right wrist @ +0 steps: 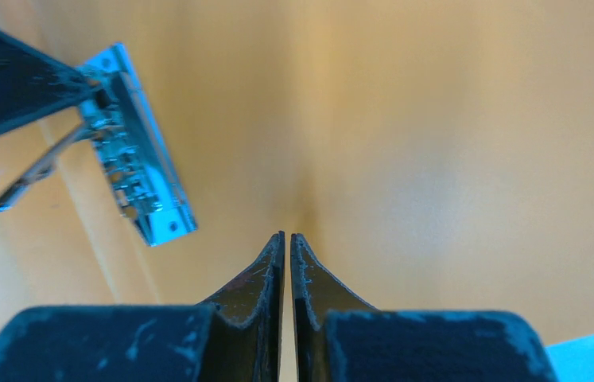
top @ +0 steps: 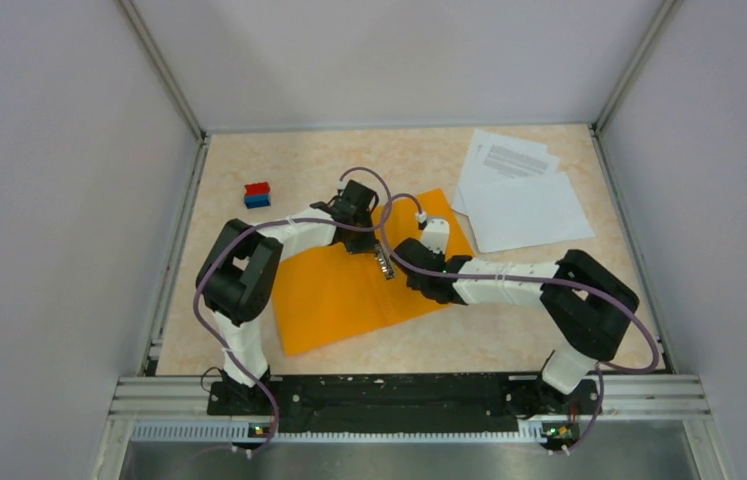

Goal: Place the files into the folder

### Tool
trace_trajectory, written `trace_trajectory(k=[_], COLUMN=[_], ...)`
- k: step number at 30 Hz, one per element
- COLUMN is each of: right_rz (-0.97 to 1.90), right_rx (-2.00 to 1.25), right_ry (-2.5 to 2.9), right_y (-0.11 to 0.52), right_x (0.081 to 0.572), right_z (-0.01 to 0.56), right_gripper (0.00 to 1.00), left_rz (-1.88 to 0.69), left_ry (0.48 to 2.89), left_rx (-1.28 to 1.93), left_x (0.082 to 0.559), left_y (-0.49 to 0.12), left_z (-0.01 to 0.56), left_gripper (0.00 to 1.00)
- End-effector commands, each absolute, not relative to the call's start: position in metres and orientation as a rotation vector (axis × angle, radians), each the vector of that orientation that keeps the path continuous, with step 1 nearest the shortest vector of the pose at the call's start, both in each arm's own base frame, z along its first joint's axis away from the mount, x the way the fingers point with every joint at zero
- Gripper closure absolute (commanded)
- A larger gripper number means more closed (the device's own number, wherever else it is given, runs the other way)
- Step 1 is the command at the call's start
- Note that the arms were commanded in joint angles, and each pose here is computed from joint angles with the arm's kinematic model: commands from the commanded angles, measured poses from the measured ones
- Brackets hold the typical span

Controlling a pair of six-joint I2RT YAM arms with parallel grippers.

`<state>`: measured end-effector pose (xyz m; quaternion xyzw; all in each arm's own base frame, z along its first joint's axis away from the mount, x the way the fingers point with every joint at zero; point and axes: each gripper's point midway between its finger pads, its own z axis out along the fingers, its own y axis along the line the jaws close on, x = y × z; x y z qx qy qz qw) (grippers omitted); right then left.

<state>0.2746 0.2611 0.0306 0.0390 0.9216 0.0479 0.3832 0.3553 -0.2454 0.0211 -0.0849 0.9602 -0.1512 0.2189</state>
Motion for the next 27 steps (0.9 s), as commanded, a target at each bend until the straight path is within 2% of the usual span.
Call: trace_trajectory(k=[1, 4, 8, 15, 21, 25, 27], right_rz=[0.326, 0.42, 0.479, 0.491, 0.405, 0.387, 0.386], right_rx=[0.108, 0.083, 0.066, 0.037, 0.091, 0.101, 0.096], right_ry=[2.27, 2.261, 2.24, 2.268, 2.382, 2.448, 2.473], right_y=[0.282, 0.291, 0.297, 0.291, 0.265, 0.26, 0.259], right_x=[0.287, 0.287, 0.285, 0.286, 0.283, 0.282, 0.285], right_z=[0.082, 0.097, 0.115, 0.106, 0.056, 0.025, 0.013], right_gripper=[0.92, 0.91, 0.9, 0.88, 0.88, 0.88, 0.89], left_rz=[-0.193, -0.307, -0.4, -0.288, -0.264, -0.249, -0.257], left_ry=[2.86, 2.807, 2.796, 2.723, 2.612, 2.576, 2.573], left_rx=[-0.164, -0.061, 0.109, -0.106, -0.159, -0.133, -0.122], left_x=[0.308, 0.319, 0.319, 0.327, 0.339, 0.338, 0.331], left_y=[-0.205, -0.223, -0.251, -0.235, -0.222, -0.214, -0.211], left_z=[-0.021, 0.01, 0.036, 0.058, 0.096, 0.115, 0.119], left_gripper=[1.0, 0.97, 0.99, 0.95, 0.83, 0.69, 0.68])
